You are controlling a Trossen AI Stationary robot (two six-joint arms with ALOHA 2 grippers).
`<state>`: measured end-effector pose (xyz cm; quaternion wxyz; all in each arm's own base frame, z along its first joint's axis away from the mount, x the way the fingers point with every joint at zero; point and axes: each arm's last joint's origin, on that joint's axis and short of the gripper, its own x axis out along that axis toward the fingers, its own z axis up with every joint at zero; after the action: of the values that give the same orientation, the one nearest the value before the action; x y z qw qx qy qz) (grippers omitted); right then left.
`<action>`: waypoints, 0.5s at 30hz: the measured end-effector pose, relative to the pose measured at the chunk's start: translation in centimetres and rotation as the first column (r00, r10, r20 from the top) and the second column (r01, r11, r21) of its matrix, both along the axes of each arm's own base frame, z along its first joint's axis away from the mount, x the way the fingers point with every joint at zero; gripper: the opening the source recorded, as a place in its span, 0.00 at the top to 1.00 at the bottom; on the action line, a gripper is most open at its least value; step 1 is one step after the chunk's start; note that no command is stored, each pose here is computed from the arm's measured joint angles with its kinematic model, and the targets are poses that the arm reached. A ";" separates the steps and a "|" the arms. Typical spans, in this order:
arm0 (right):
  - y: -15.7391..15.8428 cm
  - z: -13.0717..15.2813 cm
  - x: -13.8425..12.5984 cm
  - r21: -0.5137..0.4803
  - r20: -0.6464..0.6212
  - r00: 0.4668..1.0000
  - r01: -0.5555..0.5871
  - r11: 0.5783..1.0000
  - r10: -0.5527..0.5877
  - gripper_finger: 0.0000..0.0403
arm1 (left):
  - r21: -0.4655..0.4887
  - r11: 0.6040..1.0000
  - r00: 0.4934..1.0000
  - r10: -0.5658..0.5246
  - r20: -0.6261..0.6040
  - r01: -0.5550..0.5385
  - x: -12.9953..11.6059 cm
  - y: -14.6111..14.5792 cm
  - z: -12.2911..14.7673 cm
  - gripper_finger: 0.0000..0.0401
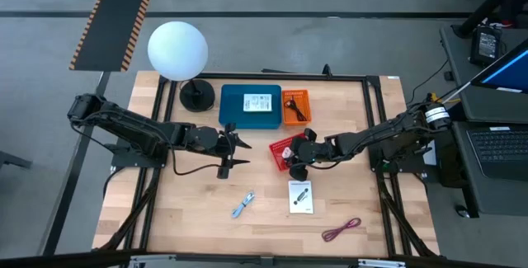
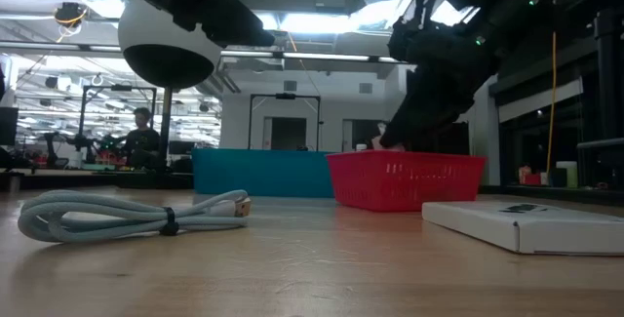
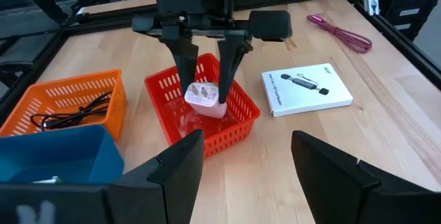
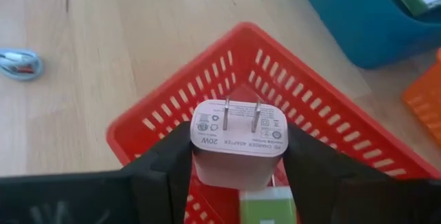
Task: Pick and place items into bin
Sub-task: Put the pink charger adapter into the red bin
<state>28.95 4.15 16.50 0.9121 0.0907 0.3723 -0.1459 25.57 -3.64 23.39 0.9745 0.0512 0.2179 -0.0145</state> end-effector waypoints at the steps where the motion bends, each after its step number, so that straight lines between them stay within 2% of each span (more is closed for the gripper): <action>1: 0.0 0.0 0.0 0.001 0.003 1.000 0.001 1.000 -0.001 0.56 | 0.000 1.000 1.000 0.000 0.000 0.000 0.0 0.0 0.0 0.47; 15: 0.0 -0.1 0.1 0.000 0.002 1.000 0.002 1.000 -0.002 0.51 | 0.001 1.000 1.000 0.000 -0.004 0.000 0.0 0.0 0.0 0.47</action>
<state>29.02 4.15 16.44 0.9123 0.0913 0.3715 -0.1465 25.56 -3.64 23.36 0.9741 0.0515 0.2197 -0.0143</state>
